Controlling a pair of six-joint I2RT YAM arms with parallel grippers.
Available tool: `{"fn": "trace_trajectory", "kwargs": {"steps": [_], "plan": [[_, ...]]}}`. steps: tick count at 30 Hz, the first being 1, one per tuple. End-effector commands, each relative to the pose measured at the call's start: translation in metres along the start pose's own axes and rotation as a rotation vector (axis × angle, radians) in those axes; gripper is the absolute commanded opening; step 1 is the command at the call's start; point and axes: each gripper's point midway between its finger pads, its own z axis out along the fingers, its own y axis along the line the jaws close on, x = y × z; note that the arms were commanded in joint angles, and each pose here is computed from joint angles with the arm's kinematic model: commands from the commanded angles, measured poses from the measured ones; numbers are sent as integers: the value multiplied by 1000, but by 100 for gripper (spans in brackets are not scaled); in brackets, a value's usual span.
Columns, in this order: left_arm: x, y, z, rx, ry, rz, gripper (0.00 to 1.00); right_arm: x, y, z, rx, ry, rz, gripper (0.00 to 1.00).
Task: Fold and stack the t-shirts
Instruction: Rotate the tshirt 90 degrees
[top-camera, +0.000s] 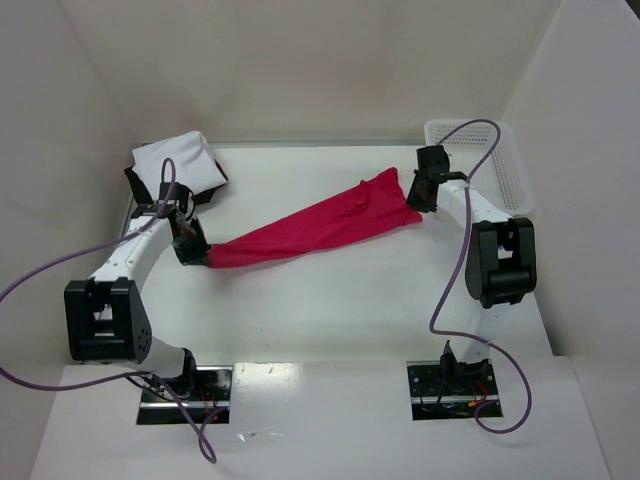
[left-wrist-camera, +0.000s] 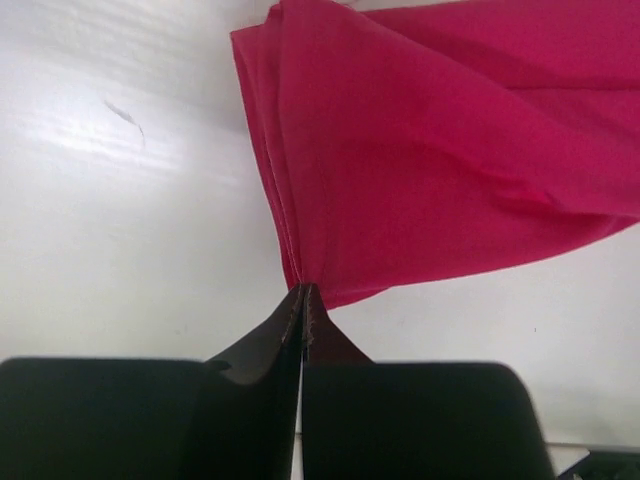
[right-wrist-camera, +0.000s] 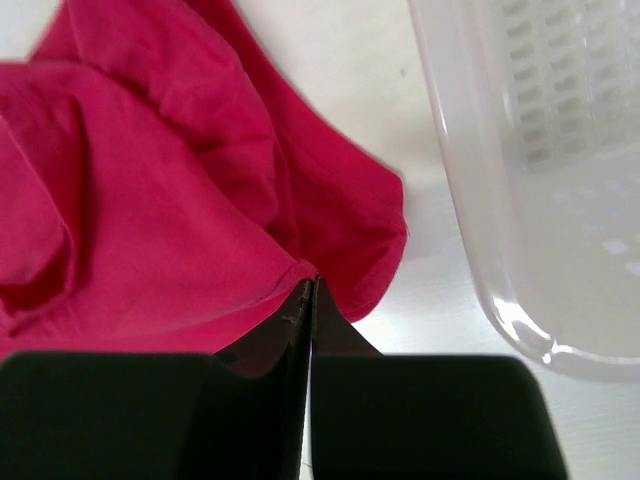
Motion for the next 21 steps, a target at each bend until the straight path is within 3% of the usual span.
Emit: {"fn": "trace_trajectory", "kwargs": {"steps": [1, 15, 18, 21], "plan": [[44, -4, -20, -1, 87, -24, 0, -46, 13, 0, -27, -97, 0, 0], [160, -72, -48, 109, 304, 141, 0, -79, 57, 27, -135, -104, -11, 0], [188, -103, -63, 247, 362, 223, 0, -81, 70, 41, -161, -94, -20, 0], [212, -114, -71, 285, 417, 319, 0, -96, 82, 42, -197, -119, -28, 5]]}}
